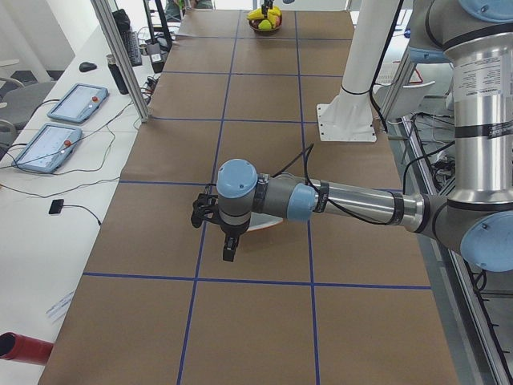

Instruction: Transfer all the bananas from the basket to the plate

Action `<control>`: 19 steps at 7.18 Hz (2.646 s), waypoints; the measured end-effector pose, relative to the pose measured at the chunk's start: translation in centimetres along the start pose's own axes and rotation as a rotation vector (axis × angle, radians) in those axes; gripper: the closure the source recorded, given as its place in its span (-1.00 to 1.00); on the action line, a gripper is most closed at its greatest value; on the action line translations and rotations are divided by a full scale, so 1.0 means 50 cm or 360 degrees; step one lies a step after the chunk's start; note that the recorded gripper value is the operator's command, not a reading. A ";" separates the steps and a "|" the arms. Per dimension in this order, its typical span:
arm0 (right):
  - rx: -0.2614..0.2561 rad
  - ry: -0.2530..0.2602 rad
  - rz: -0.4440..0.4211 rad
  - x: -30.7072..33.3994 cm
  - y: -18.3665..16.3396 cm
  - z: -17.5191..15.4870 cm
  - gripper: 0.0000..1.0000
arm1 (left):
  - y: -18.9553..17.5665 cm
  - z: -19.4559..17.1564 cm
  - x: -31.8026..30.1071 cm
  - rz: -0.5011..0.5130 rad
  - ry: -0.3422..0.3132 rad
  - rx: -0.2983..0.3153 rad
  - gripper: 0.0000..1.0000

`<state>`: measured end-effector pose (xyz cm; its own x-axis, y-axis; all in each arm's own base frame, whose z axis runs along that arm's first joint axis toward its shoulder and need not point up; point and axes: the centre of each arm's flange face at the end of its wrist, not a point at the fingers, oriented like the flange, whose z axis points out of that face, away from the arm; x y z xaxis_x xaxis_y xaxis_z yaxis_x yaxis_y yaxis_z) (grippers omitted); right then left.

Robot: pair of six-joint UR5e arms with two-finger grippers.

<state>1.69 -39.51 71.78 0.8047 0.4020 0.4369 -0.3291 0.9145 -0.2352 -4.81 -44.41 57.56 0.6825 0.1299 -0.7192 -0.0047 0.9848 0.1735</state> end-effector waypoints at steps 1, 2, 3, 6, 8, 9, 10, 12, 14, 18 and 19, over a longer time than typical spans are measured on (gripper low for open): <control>0.0023 0.0014 0.0035 0.004 -0.003 0.007 -0.77 | -0.001 -0.006 0.006 0.0008 -0.0001 0.0009 -1.00; 0.0032 0.0023 0.0051 0.005 -0.004 0.014 -0.75 | -0.002 -0.012 0.012 0.0016 -0.0002 0.0017 -1.00; 0.0034 0.0031 0.0055 0.006 -0.004 0.021 -0.74 | -0.003 -0.015 0.015 0.0020 -0.0003 0.0022 -1.00; 0.0034 0.0036 0.0051 -0.008 -0.012 0.029 -0.64 | -0.003 -0.018 0.017 0.0023 -0.0003 0.0026 -1.00; 0.0027 0.0038 0.0044 -0.013 -0.012 0.034 -0.54 | -0.002 -0.019 0.018 0.0023 -0.0003 0.0028 -1.00; 0.0023 0.0040 0.0040 -0.012 -0.012 0.036 -0.49 | -0.002 -0.020 0.018 0.0025 -0.0004 0.0029 -1.00; 0.0019 0.0042 0.0035 -0.011 -0.011 0.039 -0.40 | -0.003 -0.021 0.020 0.0027 -0.0004 0.0031 -1.00; 0.0015 0.0045 0.0028 -0.008 -0.010 0.042 0.16 | -0.003 -0.025 0.024 0.0033 -0.0002 0.0036 -1.00; 0.0017 0.0044 0.0025 -0.009 -0.010 0.041 0.99 | -0.003 -0.026 0.026 0.0033 -0.0002 0.0039 -1.00; 0.0065 0.0012 -0.0018 -0.026 -0.006 0.003 1.00 | -0.004 -0.033 0.033 0.0005 0.0001 0.0049 -1.00; 0.0085 -0.0002 -0.0032 -0.031 0.001 -0.018 1.00 | -0.004 -0.033 0.033 -0.0006 0.0003 0.0049 -1.00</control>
<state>0.86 -40.14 70.33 0.8107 0.3838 0.4421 -0.3391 0.9234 -0.1798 -4.87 -44.22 55.23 0.6811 0.1267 -0.7212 0.0200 0.9813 0.1913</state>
